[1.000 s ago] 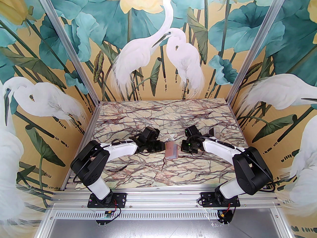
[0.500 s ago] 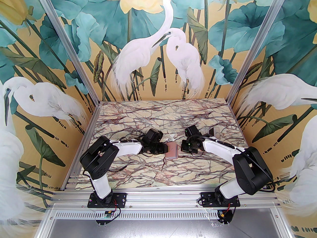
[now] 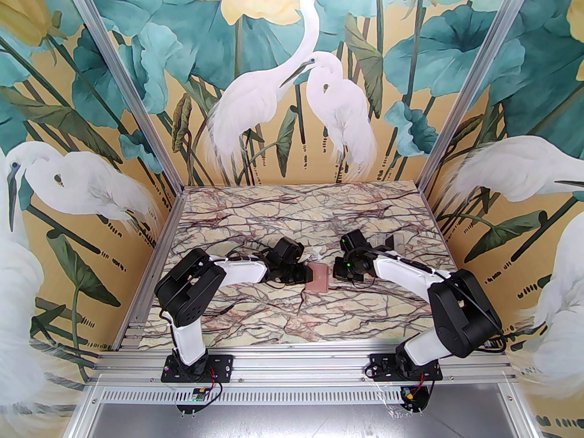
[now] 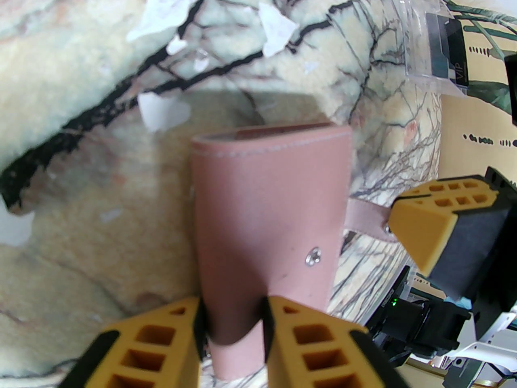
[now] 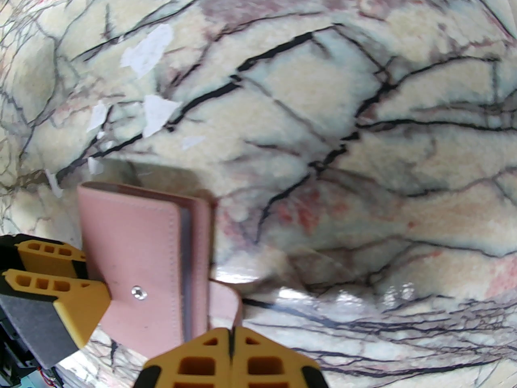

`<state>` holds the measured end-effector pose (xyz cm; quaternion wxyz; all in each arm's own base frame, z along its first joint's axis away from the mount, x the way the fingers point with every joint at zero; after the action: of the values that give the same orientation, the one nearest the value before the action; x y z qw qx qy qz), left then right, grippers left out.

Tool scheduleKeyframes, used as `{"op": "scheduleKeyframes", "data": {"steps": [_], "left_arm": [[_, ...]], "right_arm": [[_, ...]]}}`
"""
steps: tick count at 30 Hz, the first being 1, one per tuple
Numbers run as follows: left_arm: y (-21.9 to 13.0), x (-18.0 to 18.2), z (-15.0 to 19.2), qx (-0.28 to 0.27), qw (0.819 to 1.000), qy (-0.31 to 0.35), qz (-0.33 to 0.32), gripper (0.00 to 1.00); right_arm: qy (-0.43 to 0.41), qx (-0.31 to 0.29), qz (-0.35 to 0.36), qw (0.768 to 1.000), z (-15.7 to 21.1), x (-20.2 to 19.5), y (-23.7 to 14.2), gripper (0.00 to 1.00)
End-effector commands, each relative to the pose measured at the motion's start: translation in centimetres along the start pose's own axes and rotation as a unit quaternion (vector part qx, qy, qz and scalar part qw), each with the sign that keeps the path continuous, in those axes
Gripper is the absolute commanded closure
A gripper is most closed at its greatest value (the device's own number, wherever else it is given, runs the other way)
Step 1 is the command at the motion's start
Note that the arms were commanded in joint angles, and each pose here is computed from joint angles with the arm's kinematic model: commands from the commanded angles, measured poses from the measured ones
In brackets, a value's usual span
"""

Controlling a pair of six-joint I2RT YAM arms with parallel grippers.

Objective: Put the credit cards into the card holder

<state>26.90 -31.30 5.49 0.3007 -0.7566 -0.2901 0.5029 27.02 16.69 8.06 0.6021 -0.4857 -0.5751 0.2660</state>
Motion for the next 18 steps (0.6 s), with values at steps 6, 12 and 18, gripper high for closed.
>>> {"op": "scheduleKeyframes", "data": {"steps": [6,12,18], "left_arm": [[1.1,1.0,1.1,0.012,1.000,0.006,-0.021,0.68],[1.2,1.1,1.1,0.011,1.000,0.007,-0.021,0.69],[1.1,1.0,1.1,0.010,1.000,0.007,-0.020,0.69]], "right_arm": [[0.005,0.016,-0.041,0.999,-0.2,1.6,-0.1,1.00],[-0.002,0.013,-0.026,1.000,-0.1,1.4,-0.8,0.90],[-0.005,0.017,-0.007,1.000,0.4,0.6,-1.0,0.87]]}}
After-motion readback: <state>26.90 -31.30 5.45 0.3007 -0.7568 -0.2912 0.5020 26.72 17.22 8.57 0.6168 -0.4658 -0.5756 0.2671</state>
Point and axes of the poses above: each hand's point on the last joint's axis, 136 mm out from that joint toward the fingers, its own y axis out along the fingers, its own x axis along the line the jaws close on, z = x × y, the point moved 4 cm from there along -y, back along the fingers, and after that the axes turned 11 degrees about y, right-handed, at the moved point
